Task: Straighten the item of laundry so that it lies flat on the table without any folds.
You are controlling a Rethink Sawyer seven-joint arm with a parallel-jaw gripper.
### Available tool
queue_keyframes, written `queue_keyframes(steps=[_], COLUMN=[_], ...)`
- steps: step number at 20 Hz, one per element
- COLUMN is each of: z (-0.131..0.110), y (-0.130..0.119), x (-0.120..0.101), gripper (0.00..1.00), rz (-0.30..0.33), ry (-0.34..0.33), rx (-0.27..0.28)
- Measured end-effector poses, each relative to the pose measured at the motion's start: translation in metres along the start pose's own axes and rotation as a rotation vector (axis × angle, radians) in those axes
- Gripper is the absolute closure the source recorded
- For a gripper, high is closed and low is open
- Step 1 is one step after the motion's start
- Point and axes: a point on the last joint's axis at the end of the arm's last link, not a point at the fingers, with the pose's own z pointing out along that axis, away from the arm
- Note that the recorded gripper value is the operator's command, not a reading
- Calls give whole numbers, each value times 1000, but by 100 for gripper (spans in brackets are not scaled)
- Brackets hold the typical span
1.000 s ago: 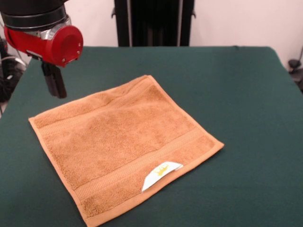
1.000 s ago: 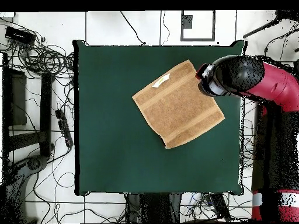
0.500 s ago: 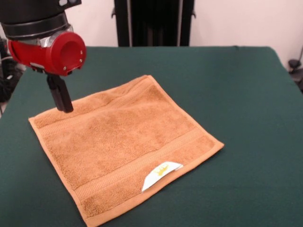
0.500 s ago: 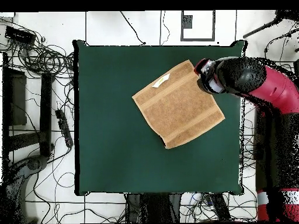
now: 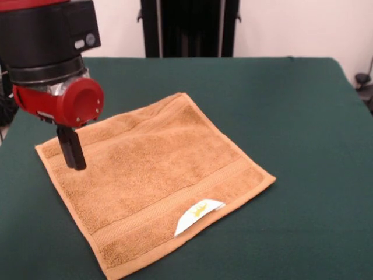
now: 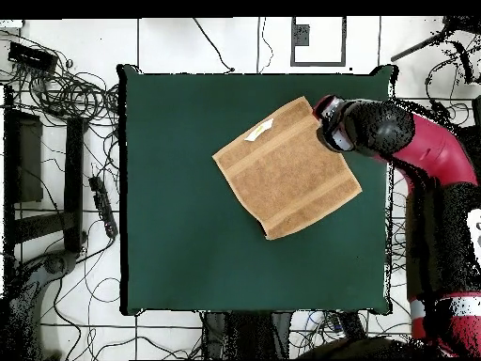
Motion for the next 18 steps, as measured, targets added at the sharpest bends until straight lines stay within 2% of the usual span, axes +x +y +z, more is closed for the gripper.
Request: queue_keyframes(steps=[8,13,18], z=[29,54,75], y=[4,5,-1], x=[9,19,26], gripper=[100,100,100], rz=[12,46,72], ry=[16,61,80], rx=[-45,-106,-138])
